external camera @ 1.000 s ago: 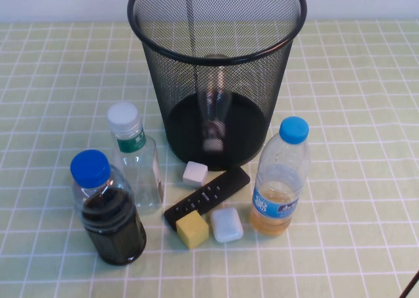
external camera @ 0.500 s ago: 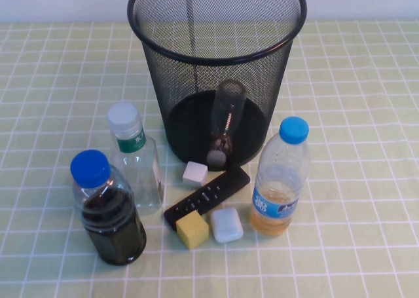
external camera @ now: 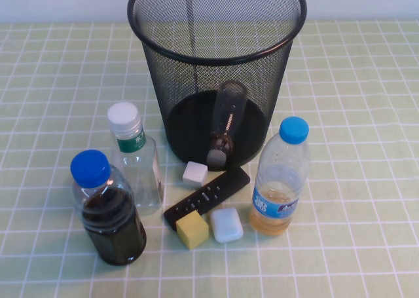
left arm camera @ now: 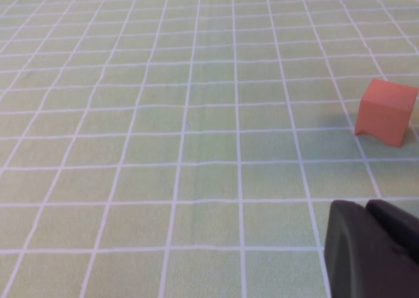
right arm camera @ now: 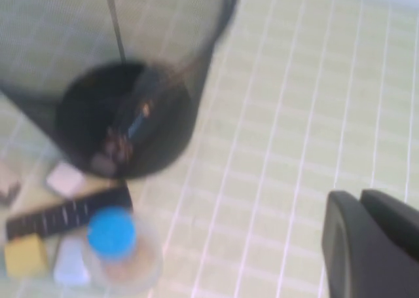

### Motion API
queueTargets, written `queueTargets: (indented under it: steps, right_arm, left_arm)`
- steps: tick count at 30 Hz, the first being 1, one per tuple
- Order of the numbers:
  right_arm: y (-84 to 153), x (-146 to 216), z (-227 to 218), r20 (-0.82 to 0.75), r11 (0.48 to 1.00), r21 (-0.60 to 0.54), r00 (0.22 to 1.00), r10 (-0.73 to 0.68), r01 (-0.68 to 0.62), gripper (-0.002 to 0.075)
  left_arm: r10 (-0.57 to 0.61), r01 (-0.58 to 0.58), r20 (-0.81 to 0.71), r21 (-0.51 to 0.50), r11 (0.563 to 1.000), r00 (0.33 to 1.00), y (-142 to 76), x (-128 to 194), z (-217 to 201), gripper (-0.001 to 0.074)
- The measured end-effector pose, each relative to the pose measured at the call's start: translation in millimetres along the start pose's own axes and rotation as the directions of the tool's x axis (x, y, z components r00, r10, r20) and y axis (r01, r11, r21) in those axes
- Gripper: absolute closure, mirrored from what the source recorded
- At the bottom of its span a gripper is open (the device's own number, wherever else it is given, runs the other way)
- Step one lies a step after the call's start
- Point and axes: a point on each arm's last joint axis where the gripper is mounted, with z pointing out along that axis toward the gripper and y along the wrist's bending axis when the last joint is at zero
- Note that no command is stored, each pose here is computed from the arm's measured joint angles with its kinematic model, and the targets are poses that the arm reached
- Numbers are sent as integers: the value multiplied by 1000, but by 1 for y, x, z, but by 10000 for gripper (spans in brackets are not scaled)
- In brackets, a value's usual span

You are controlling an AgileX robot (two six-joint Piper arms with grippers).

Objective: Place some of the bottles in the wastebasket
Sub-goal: Pick up a bottle from the table with left arm

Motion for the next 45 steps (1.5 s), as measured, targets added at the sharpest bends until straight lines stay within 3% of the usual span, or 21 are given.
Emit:
queueTargets:
  steps: [11, 20, 26, 31, 38, 45]
  right_arm:
    - [-21, 106, -15, -80, 1000, 12, 997, -4, 5, 733]
    - [-28, 124, -8, -96, 996, 84, 995, -23, 31, 733]
    - [-50, 154, -2, 63, 989, 146, 998, 7, -16, 733]
    - [-66, 228, 16, 234, 957, 269, 971, 44, -108, 733]
    - [-59, 313, 44, 465, 930, 331, 885, -11, -162, 733]
    - [-53, 342, 58, 545, 933, 317, 838, -32, -171, 733]
  left_arm:
    - [0, 0, 0, 0, 1000, 1000, 0, 0, 0, 741]
    - [0, 0, 0, 0, 1000, 1000, 0, 0, 0, 741]
    - [0, 0, 0, 0, 1000, 1000, 0, 0, 0, 741]
    - [0, 0, 0, 0, 1000, 1000, 0, 0, 0, 741]
    - [0, 0, 0, 0, 1000, 1000, 0, 0, 0, 741]
    - [0, 0, 0, 0, 1000, 1000, 0, 0, 0, 741]
